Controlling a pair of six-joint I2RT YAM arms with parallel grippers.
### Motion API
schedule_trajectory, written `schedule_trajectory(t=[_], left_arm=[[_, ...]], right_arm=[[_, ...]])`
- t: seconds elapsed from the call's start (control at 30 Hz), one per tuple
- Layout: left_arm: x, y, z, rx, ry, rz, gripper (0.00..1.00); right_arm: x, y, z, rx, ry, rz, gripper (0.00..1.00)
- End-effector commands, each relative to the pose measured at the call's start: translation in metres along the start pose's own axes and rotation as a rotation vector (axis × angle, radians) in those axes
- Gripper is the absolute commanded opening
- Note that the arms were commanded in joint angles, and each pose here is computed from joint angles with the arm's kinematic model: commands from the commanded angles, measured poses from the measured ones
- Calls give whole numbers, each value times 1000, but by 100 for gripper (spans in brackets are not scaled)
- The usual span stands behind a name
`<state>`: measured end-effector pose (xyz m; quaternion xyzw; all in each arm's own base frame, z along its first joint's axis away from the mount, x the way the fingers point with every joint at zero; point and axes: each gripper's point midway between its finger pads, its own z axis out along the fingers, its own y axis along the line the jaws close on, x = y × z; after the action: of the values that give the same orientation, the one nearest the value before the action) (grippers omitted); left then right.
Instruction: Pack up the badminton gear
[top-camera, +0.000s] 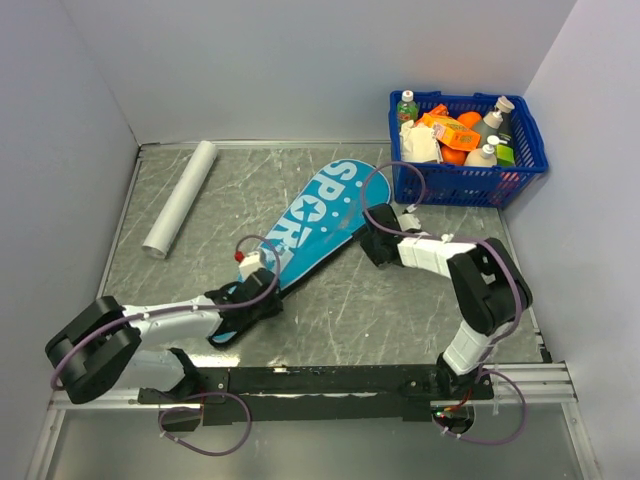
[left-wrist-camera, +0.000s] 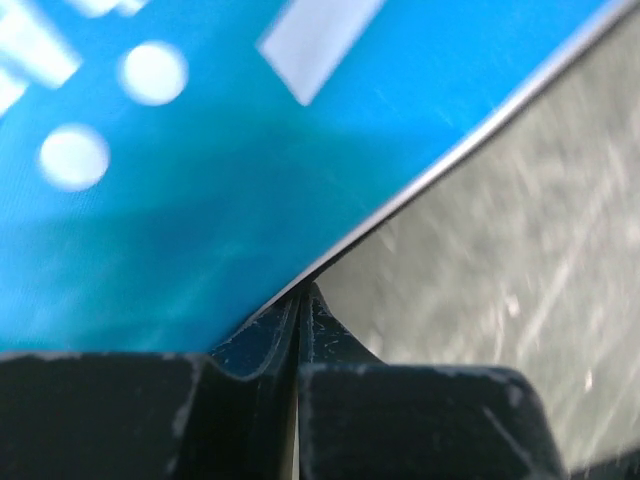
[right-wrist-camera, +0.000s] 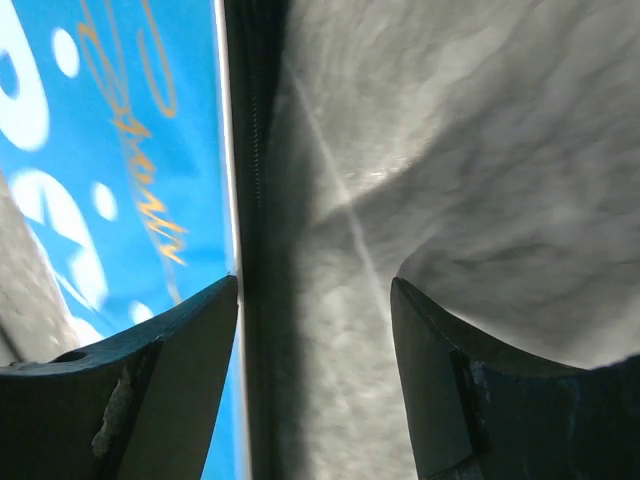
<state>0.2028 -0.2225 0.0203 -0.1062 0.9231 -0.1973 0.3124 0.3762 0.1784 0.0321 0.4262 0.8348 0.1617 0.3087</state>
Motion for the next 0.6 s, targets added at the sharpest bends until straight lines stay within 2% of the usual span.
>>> schedule_trajectory(t=[0.0, 0.23, 0.37, 0.47, 0.5, 0.57], left_arm=[[-24, 58, 3, -186, -68, -18, 5], [-65, 84, -3, -211, -160, -152, 6], [-86, 86, -8, -173, -199, -214, 3], [-98, 50, -17, -22, -174, -199, 1], [-100, 26, -24, 92, -150, -191, 1], [-107, 1, -35, 206, -143, -190, 5]], right_arm=[[-14, -13, -21, -12, 0, -141, 70], [-42, -6, -45, -74, -23, -285, 71], [-64, 1, -54, -122, -39, -349, 71], [-75, 5, -51, -134, -30, -391, 70], [-77, 7, -49, -149, -13, -395, 69], [-75, 11, -40, -171, 17, -414, 68]])
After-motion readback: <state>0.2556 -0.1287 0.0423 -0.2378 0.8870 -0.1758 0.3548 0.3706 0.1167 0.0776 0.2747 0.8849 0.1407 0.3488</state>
